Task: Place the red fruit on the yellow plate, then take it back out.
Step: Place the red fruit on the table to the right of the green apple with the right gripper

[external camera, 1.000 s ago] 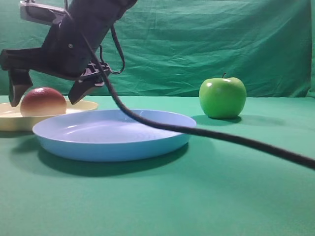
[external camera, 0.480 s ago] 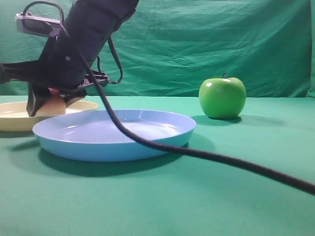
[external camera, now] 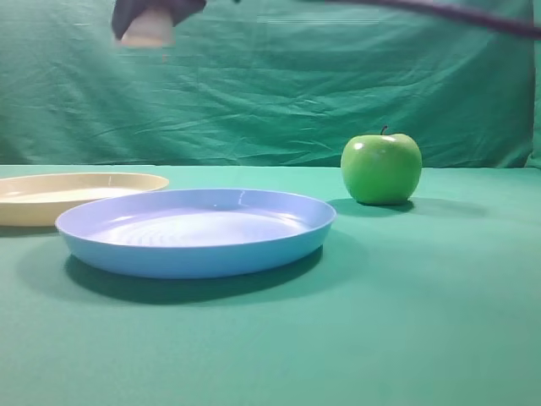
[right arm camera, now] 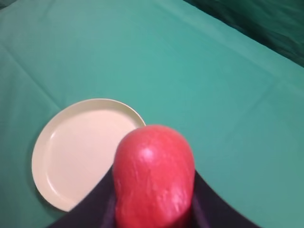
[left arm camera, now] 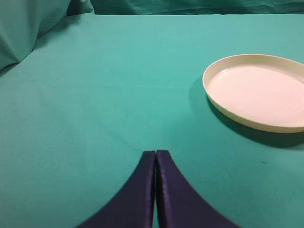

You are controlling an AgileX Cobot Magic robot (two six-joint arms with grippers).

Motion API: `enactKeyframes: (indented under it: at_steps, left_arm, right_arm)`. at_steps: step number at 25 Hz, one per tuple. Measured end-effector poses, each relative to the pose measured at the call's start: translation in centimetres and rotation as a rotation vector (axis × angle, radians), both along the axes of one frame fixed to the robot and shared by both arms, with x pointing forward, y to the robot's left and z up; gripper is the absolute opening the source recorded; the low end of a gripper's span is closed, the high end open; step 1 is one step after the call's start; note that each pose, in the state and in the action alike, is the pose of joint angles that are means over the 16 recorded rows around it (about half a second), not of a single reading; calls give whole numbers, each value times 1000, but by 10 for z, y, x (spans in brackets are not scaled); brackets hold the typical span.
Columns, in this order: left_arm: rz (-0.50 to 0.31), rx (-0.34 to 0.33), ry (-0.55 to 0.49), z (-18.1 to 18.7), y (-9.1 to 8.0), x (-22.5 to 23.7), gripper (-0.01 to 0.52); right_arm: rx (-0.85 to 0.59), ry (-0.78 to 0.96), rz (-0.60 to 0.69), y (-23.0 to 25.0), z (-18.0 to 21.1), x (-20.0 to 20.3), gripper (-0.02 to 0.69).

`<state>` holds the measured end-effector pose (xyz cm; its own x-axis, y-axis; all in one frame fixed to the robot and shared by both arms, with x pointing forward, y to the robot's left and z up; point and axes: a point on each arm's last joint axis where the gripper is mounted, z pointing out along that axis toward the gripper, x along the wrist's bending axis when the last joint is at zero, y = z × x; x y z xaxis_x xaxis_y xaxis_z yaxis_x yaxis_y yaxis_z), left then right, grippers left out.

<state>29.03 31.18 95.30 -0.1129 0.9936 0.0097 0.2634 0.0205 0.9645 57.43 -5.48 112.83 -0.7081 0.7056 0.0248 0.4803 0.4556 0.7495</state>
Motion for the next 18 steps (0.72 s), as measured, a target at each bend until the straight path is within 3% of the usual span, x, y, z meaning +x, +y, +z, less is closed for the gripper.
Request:
enactKeyframes:
  at_steps: [7,18]
  left_arm:
    - [0,0,0,0,0,0,0]
    - [0,0,0,0,0,0,0]
  right_arm:
    - [-8,12,-137,-81,-3,-51,213]
    - [-88,66,-294,-156,-90,-125,208]
